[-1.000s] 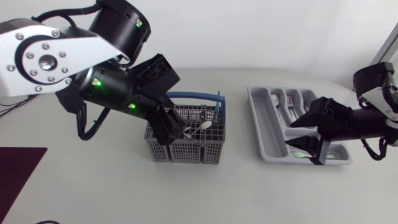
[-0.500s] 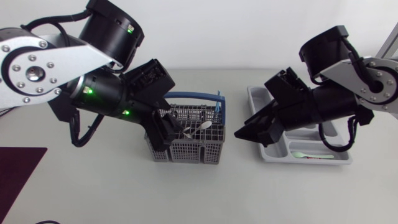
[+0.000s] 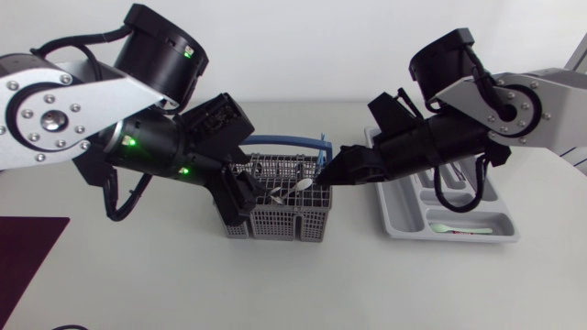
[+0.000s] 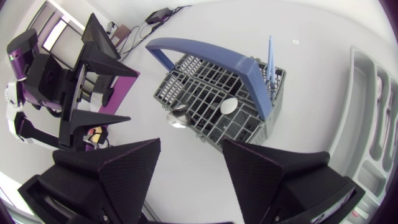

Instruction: Unload the cutlery basket into the drawer organizer.

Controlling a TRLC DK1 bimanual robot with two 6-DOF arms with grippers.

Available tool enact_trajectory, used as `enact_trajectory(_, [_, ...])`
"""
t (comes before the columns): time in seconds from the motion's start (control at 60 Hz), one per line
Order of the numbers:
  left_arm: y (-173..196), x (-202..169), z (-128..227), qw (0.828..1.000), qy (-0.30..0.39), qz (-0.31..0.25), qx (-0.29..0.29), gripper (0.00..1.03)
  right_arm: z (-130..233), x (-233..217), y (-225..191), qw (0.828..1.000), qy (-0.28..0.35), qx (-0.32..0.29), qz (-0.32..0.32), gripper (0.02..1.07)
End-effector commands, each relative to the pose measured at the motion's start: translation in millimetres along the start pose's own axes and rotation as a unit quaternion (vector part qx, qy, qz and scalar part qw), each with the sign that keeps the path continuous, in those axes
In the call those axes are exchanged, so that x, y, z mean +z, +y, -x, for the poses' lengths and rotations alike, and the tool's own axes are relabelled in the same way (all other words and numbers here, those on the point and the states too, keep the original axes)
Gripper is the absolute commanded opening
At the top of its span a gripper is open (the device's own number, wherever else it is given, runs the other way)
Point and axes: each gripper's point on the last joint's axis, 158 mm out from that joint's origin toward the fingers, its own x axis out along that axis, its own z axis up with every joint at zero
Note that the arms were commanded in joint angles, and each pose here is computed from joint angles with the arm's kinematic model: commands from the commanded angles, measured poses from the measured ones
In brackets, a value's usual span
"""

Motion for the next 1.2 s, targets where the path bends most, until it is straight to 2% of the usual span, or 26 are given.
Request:
enact_trajectory(0.0, [-2, -8, -2, 1.000, 0.003, -0.008, -0.004, 0.95, -5, 1, 5, 1.000, 0.005, 0.014, -0.014, 0.75])
enact_trajectory(0.033, [-2, -7, -2, 1.000, 0.001, -0.008, -0.003, 0.95, -5, -2, 15, 0.999, 0.010, 0.040, -0.010, 0.75])
enact_trajectory(0.067, [-1, -8, -2, 1.000, 0.002, -0.007, -0.002, 0.95, -4, -2, 16, 0.999, 0.008, 0.042, -0.007, 0.75])
enact_trajectory(0.183, [0, -9, -3, 1.000, 0.000, -0.005, -0.003, 0.95, 2, 6, 14, 1.000, -0.025, 0.002, 0.009, 0.75])
enact_trajectory(0.267, [0, -10, -5, 1.000, 0.001, -0.005, -0.003, 0.95, 6, 9, 16, 0.997, -0.047, 0.002, -0.056, 0.75])
enact_trajectory(0.35, [0, -11, -6, 1.000, 0.000, -0.004, -0.003, 0.95, 8, 6, 0, 0.992, -0.051, -0.038, -0.111, 0.74])
enact_trajectory(0.433, [-1, -11, -7, 1.000, 0.001, -0.004, -0.003, 0.95, 1, 3, -4, 0.986, -0.049, -0.036, -0.157, 0.53])
enact_trajectory(0.533, [-2, -12, -8, 1.000, 0.001, -0.005, -0.004, 0.95, -8, 4, -9, 0.979, -0.059, -0.021, -0.197, 0.48])
enact_trajectory(0.6, [-2, -12, -8, 1.000, 0.001, -0.005, -0.004, 0.95, -12, 6, -14, 0.976, -0.064, -0.021, -0.207, 0.31])
enact_trajectory(1.033, [-3, -18, -11, 1.000, 0.003, -0.003, -0.004, 0.95, -39, 2, -27, 0.969, -0.036, -0.038, -0.242, 0.31])
enact_trajectory(1.083, [-3, -19, -13, 1.000, 0.000, -0.002, -0.002, 0.95, -43, 0, -31, 0.965, -0.033, -0.044, -0.255, 0.34])
enact_trajectory(1.183, [-3, -21, -16, 1.000, 0.000, -0.002, -0.002, 0.95, -46, 0, -33, 0.961, -0.034, -0.045, -0.270, 0.34])
